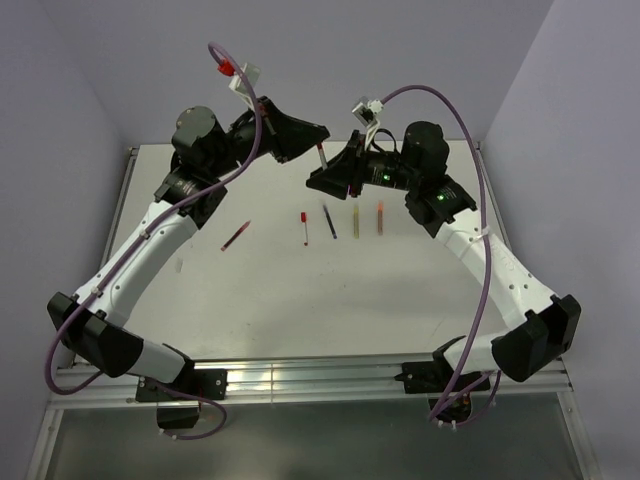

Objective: Insert the pens into the pen caps
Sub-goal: Place the pen at the center of the board.

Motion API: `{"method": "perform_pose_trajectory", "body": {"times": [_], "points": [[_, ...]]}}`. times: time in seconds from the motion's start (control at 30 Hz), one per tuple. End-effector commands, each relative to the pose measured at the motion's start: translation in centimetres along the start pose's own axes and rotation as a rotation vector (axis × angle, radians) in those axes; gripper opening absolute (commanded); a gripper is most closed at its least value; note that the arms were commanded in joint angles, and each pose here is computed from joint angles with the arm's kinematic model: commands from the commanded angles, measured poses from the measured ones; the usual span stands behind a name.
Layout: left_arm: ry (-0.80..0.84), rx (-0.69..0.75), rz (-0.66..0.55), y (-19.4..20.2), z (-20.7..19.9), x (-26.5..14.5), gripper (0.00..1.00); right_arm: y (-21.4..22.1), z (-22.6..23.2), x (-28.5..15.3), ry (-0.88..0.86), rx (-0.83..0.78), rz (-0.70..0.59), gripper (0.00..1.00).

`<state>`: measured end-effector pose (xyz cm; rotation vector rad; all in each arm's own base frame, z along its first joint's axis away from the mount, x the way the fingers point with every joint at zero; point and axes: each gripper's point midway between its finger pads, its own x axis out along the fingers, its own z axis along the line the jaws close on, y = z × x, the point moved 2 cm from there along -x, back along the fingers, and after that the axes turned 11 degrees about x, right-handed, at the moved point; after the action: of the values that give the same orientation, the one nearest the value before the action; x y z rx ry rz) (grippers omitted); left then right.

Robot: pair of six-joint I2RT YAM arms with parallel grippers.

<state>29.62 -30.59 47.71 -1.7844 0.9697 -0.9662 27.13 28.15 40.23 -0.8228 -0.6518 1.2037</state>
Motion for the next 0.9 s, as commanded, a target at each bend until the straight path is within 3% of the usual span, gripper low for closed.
{"method": "perform_pose_trajectory", "body": {"times": [0.0,0.23,0.43,0.57,0.87], "points": [[-0.132,0.007,-0.028,-2.0,2.0,0.2,0.0,-0.5,-0.7,-1.7,0.158,-0.051,-0.049,0.42],[-0.283,-0.105,0.023,-1.1,7.9,-0.8,0.0,2.3,-4.2,-3.1,0.34,0.013,-0.047,0.56],[-0.494,-0.121,0.191,3.2,14.7,-1.1,0.0,2.3,-6.7,-4.0,0.495,0.035,-0.069,0.6],[-0.664,-0.188,0.401,9.9,20.4,-1.7,0.0,1.9,-8.7,-4.8,0.617,0.062,-0.101,0.61],[-0.954,-0.269,0.632,20.7,28.6,-4.5,0.0,2.0,-11.8,-6.5,0.78,0.093,-0.128,0.61]]}}
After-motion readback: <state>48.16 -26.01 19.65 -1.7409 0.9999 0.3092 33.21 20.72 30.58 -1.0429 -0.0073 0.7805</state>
